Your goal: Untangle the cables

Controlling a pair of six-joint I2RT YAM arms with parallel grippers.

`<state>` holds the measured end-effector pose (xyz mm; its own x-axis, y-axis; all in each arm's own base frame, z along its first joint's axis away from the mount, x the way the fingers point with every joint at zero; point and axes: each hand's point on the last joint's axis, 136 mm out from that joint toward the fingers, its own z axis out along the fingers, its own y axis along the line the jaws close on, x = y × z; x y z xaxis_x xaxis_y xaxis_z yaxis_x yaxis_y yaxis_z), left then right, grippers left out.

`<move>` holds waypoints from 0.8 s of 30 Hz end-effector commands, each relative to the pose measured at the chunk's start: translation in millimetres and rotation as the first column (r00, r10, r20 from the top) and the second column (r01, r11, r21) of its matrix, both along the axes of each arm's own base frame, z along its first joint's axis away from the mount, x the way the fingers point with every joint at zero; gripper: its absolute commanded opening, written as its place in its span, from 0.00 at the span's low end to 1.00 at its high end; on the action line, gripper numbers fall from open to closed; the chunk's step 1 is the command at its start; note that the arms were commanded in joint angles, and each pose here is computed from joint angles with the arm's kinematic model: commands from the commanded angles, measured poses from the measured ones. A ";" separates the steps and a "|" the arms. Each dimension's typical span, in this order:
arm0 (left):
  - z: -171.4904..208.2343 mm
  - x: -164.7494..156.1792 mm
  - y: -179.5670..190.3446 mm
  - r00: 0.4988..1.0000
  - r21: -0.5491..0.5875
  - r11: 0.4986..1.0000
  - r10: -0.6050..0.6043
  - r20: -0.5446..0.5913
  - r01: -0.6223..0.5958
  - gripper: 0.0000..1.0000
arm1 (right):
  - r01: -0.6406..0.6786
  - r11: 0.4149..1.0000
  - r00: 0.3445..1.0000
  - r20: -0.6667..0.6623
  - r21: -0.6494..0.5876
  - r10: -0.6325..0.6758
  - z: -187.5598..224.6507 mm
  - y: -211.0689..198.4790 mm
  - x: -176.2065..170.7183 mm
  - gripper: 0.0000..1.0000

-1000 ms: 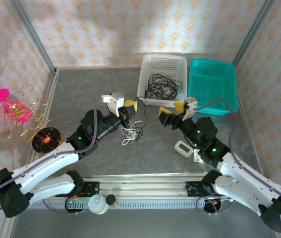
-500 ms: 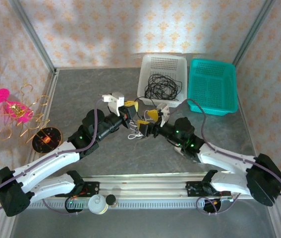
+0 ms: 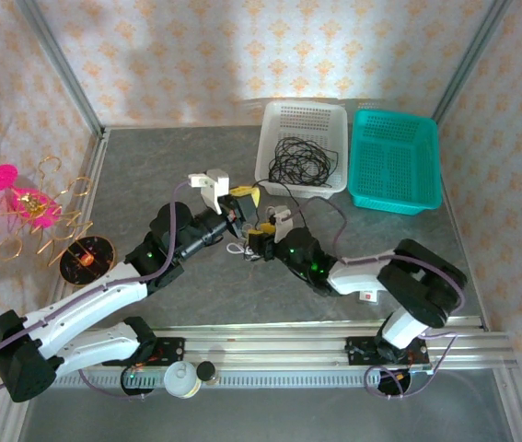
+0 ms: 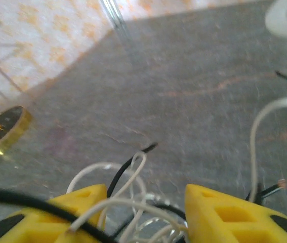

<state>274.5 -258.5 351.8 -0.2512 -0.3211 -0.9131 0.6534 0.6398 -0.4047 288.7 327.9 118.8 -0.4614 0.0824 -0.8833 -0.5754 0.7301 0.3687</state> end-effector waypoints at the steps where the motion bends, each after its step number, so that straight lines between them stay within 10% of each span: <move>1: 75.0 -16.9 11.2 0.990 -0.131 0.991 0.000 0.141 0.019 0.00 | 0.074 0.997 0.996 -0.040 0.009 -0.073 -18.7 -8.0 4.0 0.42; 24: 209.6 -17.0 45.4 0.917 -0.062 0.983 0.184 0.353 -0.173 0.00 | 0.122 0.986 0.986 -0.095 -0.116 -0.134 -73.3 -40.1 -9.4 0.56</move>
<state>267.9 -225.3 526.7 0.0628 -0.3564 -0.9322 0.6430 0.7288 -0.2354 279.0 295.4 53.5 -0.5376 0.0608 -0.8410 -0.4658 0.8100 0.3563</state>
